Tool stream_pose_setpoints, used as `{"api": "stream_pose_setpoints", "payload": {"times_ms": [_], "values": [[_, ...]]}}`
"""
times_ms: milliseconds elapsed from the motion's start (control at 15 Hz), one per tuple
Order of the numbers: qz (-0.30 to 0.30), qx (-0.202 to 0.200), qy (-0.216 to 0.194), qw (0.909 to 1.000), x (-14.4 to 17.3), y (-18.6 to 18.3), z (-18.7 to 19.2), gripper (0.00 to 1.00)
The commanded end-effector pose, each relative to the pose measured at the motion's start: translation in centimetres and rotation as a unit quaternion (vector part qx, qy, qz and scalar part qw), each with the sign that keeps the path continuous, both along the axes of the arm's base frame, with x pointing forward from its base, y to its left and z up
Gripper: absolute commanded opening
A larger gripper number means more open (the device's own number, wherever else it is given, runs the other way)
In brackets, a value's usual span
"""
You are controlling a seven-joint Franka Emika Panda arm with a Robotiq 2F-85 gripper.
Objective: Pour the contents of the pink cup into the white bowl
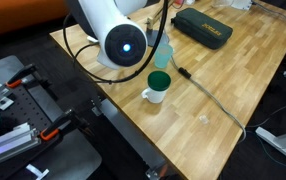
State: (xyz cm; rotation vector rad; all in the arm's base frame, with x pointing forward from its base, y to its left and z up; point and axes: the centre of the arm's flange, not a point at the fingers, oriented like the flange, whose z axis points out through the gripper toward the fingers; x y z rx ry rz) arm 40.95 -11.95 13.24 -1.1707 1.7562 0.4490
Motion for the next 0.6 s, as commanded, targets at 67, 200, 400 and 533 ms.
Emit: {"api": "stream_pose_setpoints", "payload": {"times_ms": [67,200,400,533], "values": [[-0.070,0.008,-0.012,0.9975,-2.6,-0.5,-1.0,0.04],[-0.092,0.012,-0.009,0.9957,-3.3,-0.9,-1.5,0.04],[-0.114,0.019,-0.004,0.9933,-4.0,-1.2,-1.9,0.04],[-0.123,0.023,-0.004,0.9921,-4.1,-1.3,-2.1,0.04]]}}
